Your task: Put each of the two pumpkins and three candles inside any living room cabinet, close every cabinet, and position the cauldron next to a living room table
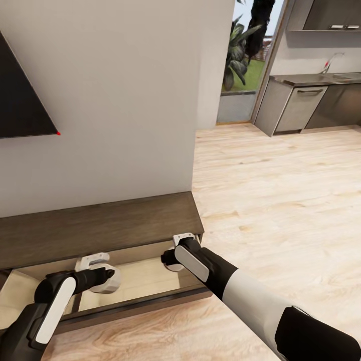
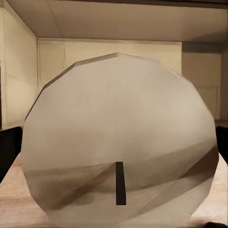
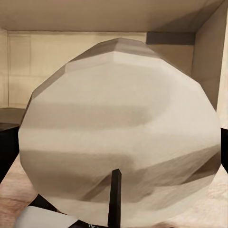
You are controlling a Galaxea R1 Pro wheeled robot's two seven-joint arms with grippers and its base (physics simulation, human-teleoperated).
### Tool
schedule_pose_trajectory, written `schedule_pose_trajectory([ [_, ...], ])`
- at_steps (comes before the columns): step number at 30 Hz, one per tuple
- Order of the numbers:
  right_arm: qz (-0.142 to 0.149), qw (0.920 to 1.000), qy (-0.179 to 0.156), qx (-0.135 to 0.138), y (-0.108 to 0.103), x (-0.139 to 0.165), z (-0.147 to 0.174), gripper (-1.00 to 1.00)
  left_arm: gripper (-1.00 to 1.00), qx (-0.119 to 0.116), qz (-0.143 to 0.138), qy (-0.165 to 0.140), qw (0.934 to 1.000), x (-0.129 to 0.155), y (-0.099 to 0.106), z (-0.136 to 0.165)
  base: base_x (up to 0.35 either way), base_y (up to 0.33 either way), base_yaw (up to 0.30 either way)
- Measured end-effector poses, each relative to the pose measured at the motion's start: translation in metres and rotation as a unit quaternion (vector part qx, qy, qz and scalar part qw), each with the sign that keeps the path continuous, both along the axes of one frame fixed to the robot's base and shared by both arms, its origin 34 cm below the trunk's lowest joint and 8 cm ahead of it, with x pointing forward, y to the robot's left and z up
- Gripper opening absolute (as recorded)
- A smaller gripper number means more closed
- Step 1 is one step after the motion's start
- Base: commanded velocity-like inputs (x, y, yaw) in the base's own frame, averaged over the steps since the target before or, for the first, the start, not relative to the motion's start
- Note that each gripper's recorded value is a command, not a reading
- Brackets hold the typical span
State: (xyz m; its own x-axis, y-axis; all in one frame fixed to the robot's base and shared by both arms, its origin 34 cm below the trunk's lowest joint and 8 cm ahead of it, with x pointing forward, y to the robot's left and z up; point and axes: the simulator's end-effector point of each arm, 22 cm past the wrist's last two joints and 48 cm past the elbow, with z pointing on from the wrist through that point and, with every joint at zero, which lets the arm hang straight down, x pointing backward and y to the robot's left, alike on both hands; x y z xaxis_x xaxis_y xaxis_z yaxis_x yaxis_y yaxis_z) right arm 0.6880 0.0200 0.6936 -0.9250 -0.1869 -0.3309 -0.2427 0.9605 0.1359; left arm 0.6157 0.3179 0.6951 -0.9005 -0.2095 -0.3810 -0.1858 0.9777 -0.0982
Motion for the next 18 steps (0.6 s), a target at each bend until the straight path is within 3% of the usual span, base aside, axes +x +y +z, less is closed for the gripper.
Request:
schedule_pose_trajectory([
  [8, 0.009, 0.9997, 0.005, 0.024, 0.011, -0.004, 0.002, -1.00, -1.00, -0.003, -0.005, 0.000, 1.0000, 0.000, -0.005, -0.001, 0.000, 0.000, 0.000],
  [18, 0.014, 0.9995, 0.002, 0.027, 0.015, -0.004, -0.005, -1.00, -1.00, -0.002, -0.005, 0.000, 1.0000, 0.000, -0.004, -0.008, 0.000, 0.000, 0.000],
])
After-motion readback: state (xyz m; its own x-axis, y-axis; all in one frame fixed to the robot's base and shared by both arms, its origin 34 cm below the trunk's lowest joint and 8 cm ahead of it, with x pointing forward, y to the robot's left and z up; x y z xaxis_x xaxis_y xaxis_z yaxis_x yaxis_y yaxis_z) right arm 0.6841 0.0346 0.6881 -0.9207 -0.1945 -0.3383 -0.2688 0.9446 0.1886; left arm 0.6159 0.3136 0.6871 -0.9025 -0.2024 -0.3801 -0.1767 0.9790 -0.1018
